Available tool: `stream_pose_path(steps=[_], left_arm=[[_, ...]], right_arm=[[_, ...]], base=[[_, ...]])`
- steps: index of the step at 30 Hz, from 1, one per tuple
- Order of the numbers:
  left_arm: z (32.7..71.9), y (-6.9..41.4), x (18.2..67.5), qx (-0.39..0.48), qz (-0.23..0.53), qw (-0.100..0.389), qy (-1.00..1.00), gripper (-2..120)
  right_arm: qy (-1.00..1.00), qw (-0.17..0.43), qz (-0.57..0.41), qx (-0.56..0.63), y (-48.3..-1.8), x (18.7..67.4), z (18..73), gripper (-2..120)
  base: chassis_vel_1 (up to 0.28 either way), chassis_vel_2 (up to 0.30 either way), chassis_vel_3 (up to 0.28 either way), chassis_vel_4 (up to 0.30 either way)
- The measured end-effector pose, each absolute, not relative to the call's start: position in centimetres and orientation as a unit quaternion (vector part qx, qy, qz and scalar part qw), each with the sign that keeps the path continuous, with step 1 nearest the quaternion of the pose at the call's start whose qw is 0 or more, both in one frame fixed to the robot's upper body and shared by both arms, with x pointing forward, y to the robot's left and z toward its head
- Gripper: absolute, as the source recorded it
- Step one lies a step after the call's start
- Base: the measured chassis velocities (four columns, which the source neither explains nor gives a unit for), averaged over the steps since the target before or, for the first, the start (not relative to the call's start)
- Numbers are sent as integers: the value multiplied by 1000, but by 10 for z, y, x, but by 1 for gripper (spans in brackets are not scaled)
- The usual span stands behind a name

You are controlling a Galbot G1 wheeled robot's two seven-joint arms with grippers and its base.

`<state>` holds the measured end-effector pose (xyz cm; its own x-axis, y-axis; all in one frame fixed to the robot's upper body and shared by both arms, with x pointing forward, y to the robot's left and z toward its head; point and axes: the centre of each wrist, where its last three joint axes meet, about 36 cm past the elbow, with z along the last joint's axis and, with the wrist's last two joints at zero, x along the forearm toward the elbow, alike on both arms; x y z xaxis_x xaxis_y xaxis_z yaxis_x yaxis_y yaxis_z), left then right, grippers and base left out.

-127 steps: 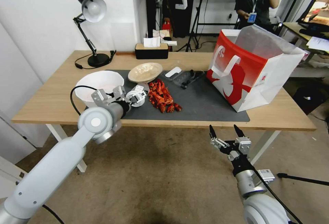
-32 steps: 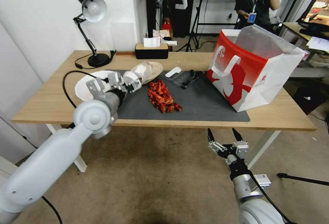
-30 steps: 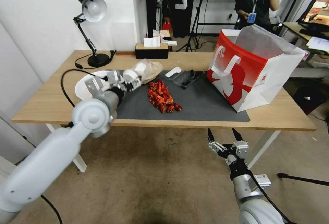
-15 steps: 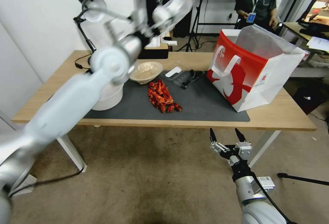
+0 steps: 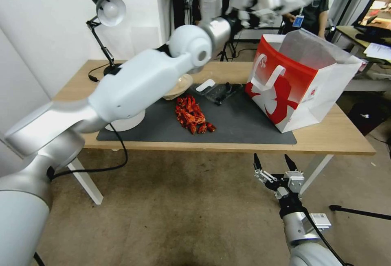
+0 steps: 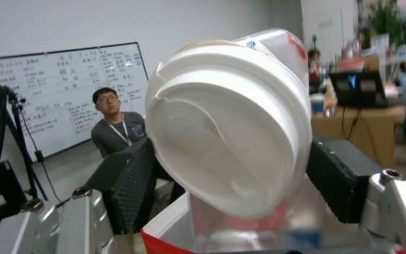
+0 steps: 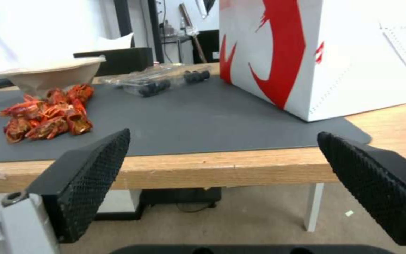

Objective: Pick up the trash from the table and place it into the takeout bag.

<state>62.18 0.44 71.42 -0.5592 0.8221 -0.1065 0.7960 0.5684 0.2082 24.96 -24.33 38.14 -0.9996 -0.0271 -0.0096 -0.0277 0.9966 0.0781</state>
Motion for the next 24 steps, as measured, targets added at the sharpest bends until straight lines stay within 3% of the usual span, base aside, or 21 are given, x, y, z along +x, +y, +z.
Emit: stream_pose_path(steps=[9, 16, 24], left_arm=[[698, -24, 644, 420, 260, 137, 859, 72], [690, -27, 648, 435, 326, 145, 827, 72], [680, -26, 647, 454, 325, 142, 818, 72]], right_arm=[[999, 4, 38, -8, -248, 249, 377, 100], [999, 3, 41, -6, -247, 250, 373, 100], [999, 3, 40, -6, -249, 250, 371, 100]], base=[[0, 0, 0, 0], [0, 0, 0, 0], [0, 0, 0, 0]])
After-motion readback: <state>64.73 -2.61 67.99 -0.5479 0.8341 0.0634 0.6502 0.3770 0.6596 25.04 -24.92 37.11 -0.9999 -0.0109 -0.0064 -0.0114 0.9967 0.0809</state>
